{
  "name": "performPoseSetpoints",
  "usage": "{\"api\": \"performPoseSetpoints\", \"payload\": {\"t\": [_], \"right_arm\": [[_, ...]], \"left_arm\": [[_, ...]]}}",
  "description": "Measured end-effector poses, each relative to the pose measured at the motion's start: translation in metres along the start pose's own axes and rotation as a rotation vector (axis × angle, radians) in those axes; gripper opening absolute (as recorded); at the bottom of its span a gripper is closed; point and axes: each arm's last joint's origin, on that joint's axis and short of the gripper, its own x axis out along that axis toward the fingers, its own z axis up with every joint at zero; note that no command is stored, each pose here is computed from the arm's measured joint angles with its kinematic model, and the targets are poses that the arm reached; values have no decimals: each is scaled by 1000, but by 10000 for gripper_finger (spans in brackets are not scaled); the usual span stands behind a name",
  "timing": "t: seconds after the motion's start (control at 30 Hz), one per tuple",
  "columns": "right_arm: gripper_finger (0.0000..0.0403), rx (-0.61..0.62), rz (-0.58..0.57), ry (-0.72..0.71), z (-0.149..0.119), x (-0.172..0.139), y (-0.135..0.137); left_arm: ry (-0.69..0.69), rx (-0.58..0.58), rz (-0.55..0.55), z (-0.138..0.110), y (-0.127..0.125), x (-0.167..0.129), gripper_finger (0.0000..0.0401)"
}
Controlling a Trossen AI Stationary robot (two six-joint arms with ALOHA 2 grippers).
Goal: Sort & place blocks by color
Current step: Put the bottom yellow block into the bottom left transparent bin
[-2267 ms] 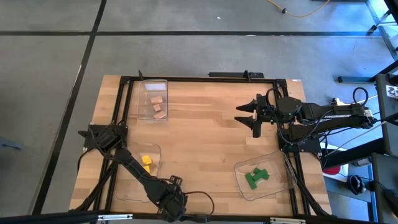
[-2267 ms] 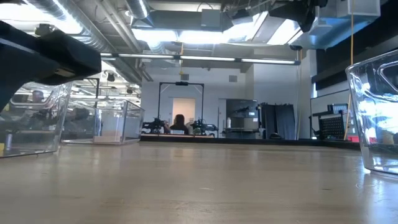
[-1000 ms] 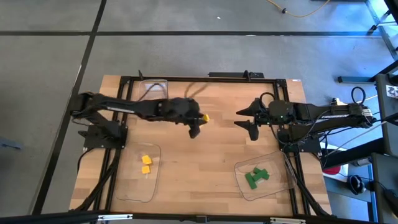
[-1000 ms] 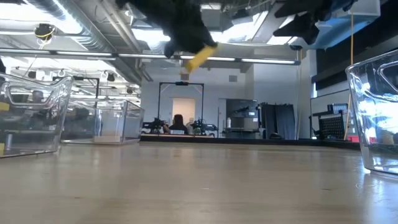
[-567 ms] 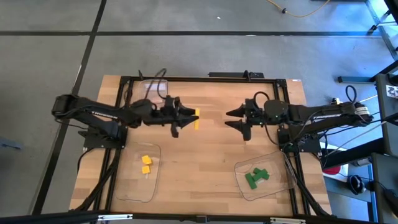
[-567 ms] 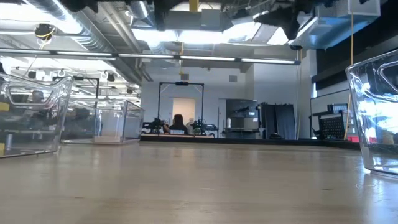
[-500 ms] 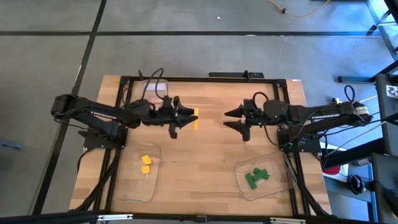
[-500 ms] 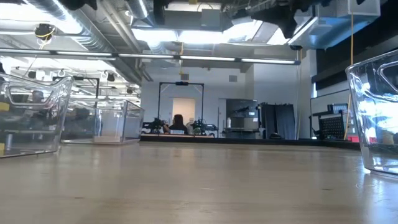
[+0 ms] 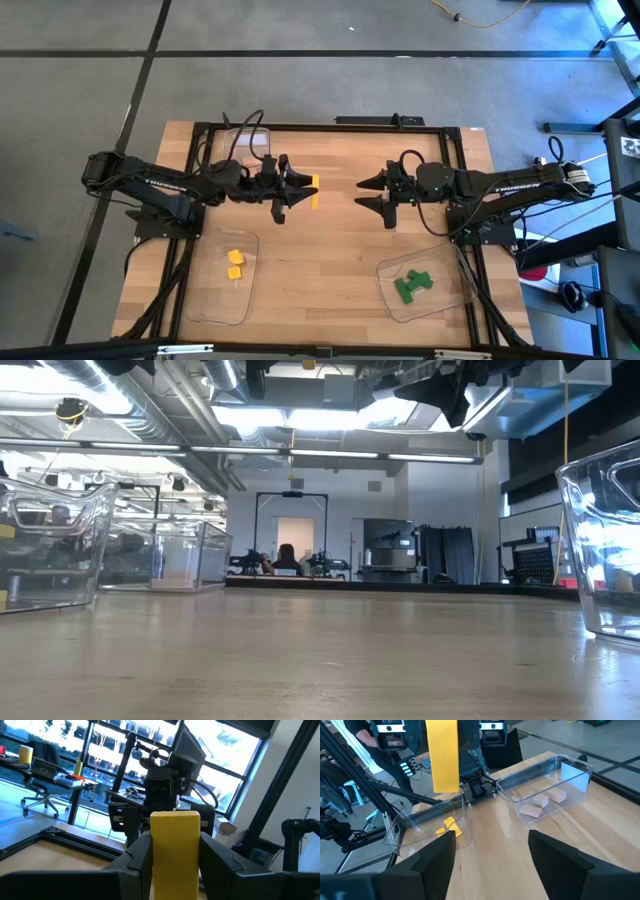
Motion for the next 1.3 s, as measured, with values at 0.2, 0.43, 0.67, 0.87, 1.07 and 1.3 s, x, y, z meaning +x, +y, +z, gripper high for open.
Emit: {"api": "performPoseSetpoints", "payload": {"t": [0.2, 0.43, 0.67, 0.87, 1.07, 1.3], "right_arm": [[252, 1, 1, 0, 0, 0, 0], [252, 0, 2, 0, 0, 0, 0], [252, 2, 0, 5, 0, 0, 0], [252, -1, -4, 16, -1, 0, -1], [252, -3, -9, 29, -3, 0, -1], [252, -5, -11, 28, -3, 0, -1]], "left_arm": [[-7, 1, 7, 1, 1, 0, 113], [41, -15, 12, 1, 0, 3, 113], [505, 64, -68, 16, -45, 11, 113], [1000, 179, -85, 0, -103, -16, 113], [1271, 125, -98, -40, -147, -63, 113], [1522, 242, -123, -93, -163, -110, 113]]}}
